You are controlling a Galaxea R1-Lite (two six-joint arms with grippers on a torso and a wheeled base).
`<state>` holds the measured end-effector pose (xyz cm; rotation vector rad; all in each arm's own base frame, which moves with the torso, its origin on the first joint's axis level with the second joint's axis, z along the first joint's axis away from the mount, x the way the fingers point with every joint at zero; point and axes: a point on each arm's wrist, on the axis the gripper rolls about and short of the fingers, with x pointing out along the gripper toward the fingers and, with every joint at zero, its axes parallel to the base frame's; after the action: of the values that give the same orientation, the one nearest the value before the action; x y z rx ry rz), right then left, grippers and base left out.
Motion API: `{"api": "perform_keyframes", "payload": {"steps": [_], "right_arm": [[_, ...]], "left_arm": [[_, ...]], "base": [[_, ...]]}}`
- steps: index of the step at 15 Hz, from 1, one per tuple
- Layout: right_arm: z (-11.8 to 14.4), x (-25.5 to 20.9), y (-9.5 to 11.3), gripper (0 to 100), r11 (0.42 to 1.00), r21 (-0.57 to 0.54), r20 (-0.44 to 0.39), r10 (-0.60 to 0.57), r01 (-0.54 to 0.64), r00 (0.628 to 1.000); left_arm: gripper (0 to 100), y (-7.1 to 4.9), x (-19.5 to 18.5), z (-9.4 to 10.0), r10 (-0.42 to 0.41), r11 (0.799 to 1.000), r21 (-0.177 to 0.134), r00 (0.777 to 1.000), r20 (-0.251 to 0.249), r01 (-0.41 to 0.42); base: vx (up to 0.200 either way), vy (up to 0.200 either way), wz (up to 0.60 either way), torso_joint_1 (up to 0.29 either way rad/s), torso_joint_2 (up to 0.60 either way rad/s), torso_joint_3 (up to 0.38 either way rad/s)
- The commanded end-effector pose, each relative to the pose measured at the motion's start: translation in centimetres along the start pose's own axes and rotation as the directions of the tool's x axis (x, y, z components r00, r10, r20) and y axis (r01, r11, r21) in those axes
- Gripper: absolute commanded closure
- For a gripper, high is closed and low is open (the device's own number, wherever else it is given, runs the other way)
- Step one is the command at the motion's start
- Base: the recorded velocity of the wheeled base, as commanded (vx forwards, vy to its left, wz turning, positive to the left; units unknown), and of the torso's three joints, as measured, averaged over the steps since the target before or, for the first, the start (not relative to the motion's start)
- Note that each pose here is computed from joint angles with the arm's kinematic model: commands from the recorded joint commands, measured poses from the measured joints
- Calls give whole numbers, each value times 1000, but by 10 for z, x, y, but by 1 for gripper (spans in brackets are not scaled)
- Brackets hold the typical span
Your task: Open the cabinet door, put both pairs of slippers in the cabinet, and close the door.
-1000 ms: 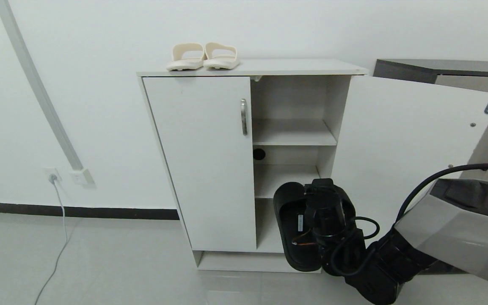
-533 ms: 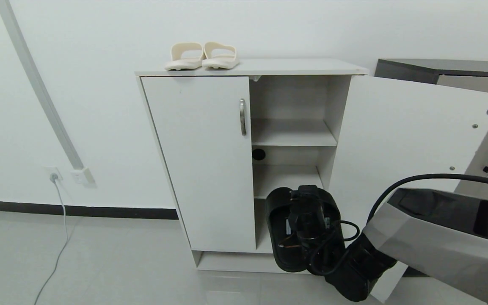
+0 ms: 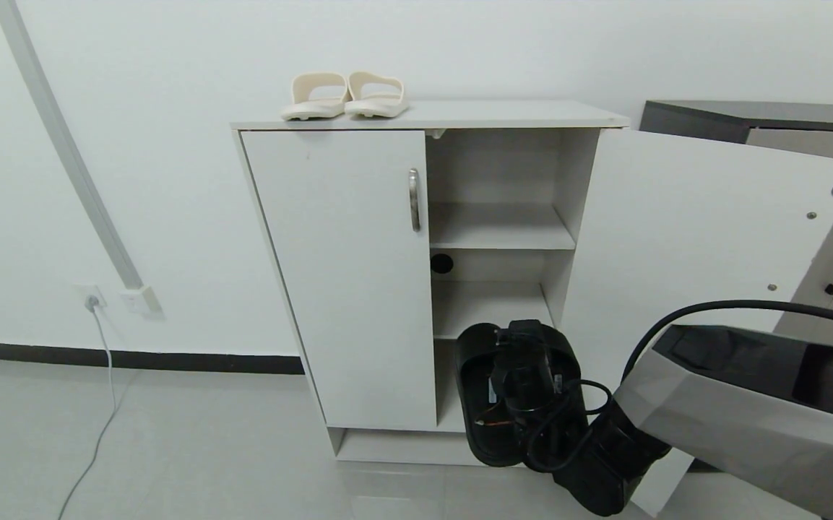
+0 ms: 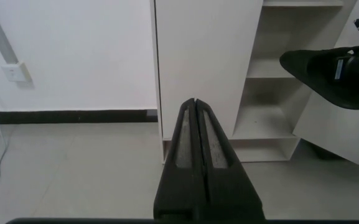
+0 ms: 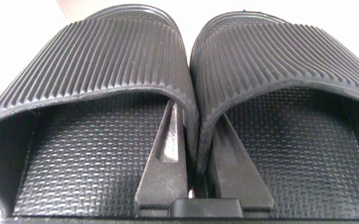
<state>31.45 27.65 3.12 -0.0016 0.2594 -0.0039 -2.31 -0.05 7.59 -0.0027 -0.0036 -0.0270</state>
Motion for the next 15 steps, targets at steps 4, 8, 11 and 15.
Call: {"api": "perform_keyframes", "payload": {"steps": [4,8,11,15], "right_arm": [[-6,1,1,100,1000,-7,-9,0,0,1000],[-7,1,3,100,1000,2,-7,6,-6,1000],[-8,0,4,100,1000,0,-8,9,-9,1000],[-8,0,4,100,1000,1,-7,8,-8,1000]], "left_arm": [[100,0,0,0,-1,1000,0,1000,-2,1],[100,0,0,0,-1,1000,0,1000,-2,1],[100,0,0,0,-1,1000,0,1000,-2,1],[100,0,0,0,-1,1000,0,1000,-2,1]], "base": [[0,0,0,0,0,0],[0,0,0,4,-1,-60],[0,0,0,1,2,-183],[0,0,0,4,1,-198]]}}
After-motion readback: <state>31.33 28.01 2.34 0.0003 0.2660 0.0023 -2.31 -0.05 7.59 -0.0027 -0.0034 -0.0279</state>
